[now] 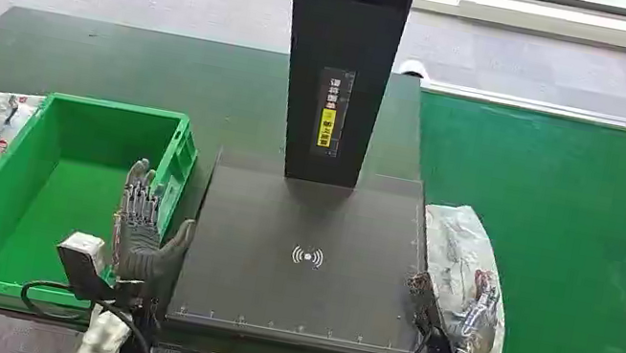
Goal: Moved the parcel from conveyor to table for the left to box.
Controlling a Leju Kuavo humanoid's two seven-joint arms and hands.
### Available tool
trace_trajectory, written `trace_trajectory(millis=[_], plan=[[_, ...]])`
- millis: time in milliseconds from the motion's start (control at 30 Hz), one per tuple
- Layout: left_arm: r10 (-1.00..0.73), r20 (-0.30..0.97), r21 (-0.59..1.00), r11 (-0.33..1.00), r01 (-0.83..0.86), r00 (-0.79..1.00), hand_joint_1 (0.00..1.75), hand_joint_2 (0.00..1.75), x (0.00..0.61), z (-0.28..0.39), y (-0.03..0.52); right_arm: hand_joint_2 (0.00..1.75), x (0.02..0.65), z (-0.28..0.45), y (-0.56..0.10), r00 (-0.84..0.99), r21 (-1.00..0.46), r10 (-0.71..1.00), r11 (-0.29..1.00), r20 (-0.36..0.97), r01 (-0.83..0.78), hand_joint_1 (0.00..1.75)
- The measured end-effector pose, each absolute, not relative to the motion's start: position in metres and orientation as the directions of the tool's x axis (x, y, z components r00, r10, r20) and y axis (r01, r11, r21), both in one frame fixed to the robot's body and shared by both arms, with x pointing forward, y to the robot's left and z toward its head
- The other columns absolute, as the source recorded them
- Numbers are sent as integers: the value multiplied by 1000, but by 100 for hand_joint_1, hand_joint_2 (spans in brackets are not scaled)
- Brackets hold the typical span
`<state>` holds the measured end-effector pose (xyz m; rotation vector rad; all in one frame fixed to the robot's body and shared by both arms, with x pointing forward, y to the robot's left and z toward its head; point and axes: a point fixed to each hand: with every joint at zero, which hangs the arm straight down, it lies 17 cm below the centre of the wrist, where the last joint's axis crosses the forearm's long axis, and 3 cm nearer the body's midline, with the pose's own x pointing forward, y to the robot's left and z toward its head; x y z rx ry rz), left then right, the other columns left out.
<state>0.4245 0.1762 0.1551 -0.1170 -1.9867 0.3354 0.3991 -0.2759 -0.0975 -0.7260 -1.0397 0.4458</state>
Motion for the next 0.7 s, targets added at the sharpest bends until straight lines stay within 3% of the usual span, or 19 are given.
trace_trajectory(millis=[33,100,700], plan=[[231,874,-287,956,-69,-428,0,175,425,155,177,175,398,-100,-275,459,-721,644,693,612,-12,21],[234,873,-290,954,-69,-427,0,175,424,155,177,175,397,-105,-274,471,-715,642,698,605,-33,175],[247,869,-311,947,-85,-429,0,175,423,153,187,175,403,-94,-279,450,-721,634,692,629,32,175]])
